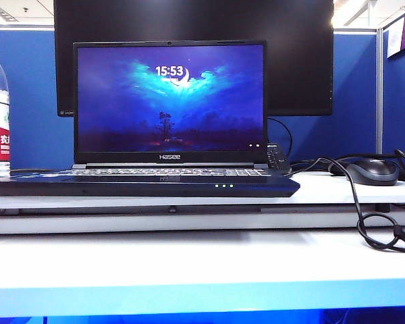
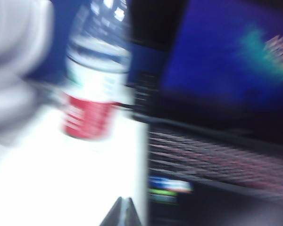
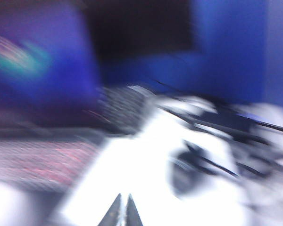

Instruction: Close the lid of the black laptop.

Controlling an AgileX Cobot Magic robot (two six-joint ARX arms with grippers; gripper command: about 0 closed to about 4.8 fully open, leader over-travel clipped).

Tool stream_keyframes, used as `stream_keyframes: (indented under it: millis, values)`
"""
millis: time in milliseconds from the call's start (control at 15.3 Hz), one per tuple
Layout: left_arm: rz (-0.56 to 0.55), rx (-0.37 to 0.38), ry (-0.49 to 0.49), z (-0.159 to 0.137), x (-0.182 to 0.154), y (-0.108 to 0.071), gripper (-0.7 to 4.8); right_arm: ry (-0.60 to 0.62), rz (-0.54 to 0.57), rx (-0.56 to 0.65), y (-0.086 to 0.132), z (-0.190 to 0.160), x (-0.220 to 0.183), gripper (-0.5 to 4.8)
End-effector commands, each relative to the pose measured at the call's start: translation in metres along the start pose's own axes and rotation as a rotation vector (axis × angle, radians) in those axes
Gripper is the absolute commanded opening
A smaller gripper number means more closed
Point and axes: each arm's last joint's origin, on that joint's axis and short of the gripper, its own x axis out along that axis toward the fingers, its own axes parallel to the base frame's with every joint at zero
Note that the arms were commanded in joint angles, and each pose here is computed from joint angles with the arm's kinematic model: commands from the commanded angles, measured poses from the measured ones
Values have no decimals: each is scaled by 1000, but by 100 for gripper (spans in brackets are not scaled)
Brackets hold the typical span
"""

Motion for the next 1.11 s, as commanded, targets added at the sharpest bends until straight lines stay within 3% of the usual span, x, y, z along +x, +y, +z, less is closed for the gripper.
stream_keyframes:
  millis: [65,131,196,327,392,588,653,718,849,980,1110]
  values:
    - [-226,-609,72,5,-1,-8,-5,-203,155,262,9,26,-3,-1]
    - [-360,-645,43,14,-3,-14,-5,-228,169,318,12,40,-6,-1]
    - [-582,-710,-121,40,-13,-25,-4,-289,190,289,18,70,-10,-1]
    - [-712,-710,-268,82,-31,-40,-5,-362,191,266,26,116,-8,-1]
    - [-704,-679,-265,101,-37,-47,-5,-361,217,234,29,137,-1,-1]
    - [-718,-338,-222,185,-52,-80,-5,-279,317,101,37,203,55,-1]
    - [-744,-243,-124,211,-42,-90,-5,-240,343,97,36,218,84,-1]
    - [-771,-200,-21,224,-29,-95,-5,-202,377,99,34,230,113,-1]
    - [-810,-189,193,236,1,-99,-5,-127,448,102,31,242,161,-1]
    - [-846,-223,471,222,52,-92,-5,63,548,119,23,242,229,-1]
    - [-817,-226,644,191,84,-85,-5,195,564,114,16,226,264,-1]
